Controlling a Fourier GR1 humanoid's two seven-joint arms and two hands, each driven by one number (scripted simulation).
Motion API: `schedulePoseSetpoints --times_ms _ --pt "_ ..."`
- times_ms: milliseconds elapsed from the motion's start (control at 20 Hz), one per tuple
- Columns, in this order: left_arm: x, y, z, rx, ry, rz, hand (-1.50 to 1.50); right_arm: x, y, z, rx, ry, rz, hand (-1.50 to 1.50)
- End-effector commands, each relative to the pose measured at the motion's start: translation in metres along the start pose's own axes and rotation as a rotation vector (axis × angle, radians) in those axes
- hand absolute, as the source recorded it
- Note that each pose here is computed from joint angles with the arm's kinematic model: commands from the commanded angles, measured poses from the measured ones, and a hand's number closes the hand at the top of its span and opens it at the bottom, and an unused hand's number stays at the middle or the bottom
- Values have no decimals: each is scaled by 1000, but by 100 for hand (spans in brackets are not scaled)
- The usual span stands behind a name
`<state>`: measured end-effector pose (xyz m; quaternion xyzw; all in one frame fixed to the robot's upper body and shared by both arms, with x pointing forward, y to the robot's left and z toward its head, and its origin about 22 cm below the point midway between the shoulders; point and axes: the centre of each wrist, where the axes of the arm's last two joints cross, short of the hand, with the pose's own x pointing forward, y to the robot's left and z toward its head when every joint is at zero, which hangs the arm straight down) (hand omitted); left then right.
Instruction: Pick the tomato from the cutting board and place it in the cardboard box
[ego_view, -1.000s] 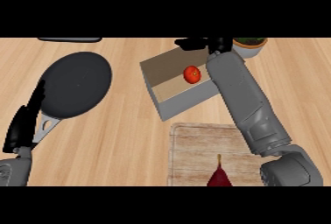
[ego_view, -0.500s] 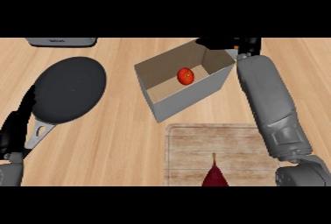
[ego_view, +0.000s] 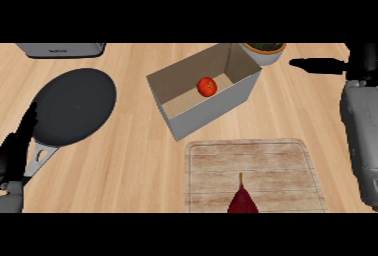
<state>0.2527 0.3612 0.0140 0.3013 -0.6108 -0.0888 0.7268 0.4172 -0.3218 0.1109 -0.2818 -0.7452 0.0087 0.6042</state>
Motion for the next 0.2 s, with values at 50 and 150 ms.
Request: schedulePoseSetpoints --times_ms 50,150 --pt "0 13 -1 6 -12 9 0 -30 -59 30 61 24 26 -150" --pt "13 0 -1 -15 1 6 0 -21 -89 28 102 11 72 -150"
